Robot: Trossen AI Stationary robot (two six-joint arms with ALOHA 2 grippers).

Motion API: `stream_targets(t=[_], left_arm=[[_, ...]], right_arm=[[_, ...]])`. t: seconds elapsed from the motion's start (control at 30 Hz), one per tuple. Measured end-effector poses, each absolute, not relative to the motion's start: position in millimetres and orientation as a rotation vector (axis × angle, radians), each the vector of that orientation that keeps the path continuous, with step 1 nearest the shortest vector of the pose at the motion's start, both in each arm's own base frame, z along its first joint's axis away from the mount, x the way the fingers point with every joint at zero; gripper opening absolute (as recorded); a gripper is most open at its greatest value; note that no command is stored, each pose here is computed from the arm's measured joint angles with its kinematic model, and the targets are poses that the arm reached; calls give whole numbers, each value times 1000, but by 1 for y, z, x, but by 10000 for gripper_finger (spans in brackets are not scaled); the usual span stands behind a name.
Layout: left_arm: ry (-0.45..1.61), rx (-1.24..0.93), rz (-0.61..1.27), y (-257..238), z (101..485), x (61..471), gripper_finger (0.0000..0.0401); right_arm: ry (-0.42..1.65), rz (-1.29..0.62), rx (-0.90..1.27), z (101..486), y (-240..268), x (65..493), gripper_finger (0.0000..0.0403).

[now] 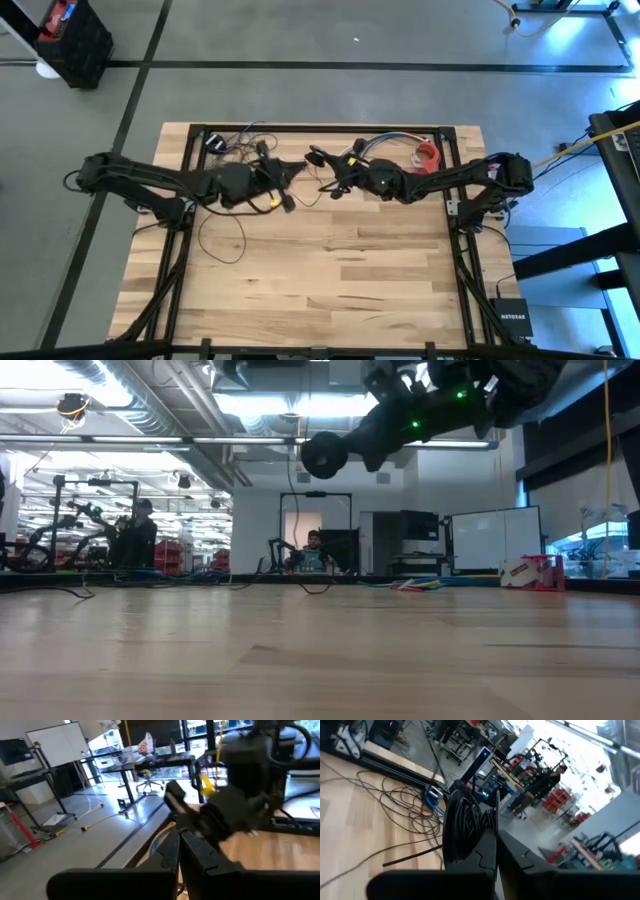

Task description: Coiling cords

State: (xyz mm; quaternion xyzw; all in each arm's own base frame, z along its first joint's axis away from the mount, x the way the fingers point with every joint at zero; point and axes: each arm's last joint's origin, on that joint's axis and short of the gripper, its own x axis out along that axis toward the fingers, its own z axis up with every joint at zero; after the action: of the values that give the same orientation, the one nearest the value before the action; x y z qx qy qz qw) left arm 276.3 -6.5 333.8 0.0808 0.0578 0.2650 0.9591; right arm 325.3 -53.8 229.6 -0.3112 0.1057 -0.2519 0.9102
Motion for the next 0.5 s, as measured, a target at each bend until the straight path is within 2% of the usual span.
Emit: stream_targets(t=[0.5], left_arm=[[170, 177, 507, -19, 286, 324, 3]], right_arm=[[140, -541, -449, 238, -56, 329, 7]])
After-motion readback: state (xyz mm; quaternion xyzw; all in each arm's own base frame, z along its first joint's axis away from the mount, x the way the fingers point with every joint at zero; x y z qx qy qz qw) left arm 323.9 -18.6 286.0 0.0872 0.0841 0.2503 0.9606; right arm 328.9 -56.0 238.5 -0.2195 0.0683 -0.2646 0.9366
